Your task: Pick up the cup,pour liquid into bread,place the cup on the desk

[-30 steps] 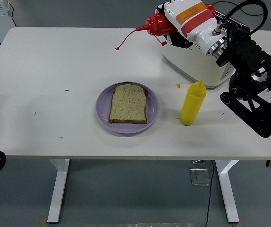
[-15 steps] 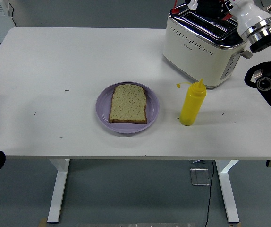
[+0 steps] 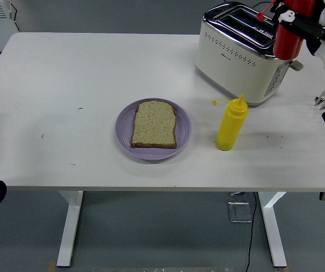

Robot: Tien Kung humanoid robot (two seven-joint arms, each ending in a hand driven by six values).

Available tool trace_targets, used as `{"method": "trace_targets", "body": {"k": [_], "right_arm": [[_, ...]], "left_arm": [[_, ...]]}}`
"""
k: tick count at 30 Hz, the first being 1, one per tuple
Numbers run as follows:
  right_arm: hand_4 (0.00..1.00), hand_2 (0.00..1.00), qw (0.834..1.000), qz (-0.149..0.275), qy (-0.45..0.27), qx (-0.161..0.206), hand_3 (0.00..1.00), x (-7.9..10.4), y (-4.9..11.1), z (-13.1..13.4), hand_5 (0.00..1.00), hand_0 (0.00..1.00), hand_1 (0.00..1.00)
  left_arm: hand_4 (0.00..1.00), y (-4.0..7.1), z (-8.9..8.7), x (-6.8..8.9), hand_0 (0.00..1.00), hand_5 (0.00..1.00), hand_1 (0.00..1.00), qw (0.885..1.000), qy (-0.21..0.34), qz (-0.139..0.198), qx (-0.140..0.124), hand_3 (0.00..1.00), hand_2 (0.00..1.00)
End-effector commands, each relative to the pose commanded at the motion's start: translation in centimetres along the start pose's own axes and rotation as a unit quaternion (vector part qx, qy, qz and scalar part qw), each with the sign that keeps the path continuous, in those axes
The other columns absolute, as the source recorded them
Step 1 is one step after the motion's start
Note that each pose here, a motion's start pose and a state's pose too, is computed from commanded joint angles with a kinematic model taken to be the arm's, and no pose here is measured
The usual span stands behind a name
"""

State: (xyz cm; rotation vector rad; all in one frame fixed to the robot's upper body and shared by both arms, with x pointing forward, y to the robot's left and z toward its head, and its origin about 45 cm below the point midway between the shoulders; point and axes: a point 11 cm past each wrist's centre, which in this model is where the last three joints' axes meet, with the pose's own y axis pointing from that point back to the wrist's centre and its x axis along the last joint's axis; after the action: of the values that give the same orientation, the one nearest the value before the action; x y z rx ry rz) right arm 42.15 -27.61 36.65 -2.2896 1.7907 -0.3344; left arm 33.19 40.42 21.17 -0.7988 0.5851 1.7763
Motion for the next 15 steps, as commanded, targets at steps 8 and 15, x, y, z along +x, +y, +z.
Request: {"method": "trace_targets", "body": {"k": [8,15], "right_arm": [[0.377,0.318,0.993,0.018,-0.112,-0.018,0.408,1.8,1.8,1.5,0.176,0.15,0.217],[0.376,0.319,0.995,0.052,-0.087,-0.019,0.408,3.4,3.2,2.4,0.184,0.151,0.219]], "left_arm": [[0.507,0.0,-0.1,-0.1,0.79,0.991,0.744,1.0,0.0,-0.001,0.001,0.707,0.751],[0.506,0.0,-0.2,-0.1,0.79,0.99,0.744,1.0,0.0,-0.001,0.003,0.708,0.749]]}}
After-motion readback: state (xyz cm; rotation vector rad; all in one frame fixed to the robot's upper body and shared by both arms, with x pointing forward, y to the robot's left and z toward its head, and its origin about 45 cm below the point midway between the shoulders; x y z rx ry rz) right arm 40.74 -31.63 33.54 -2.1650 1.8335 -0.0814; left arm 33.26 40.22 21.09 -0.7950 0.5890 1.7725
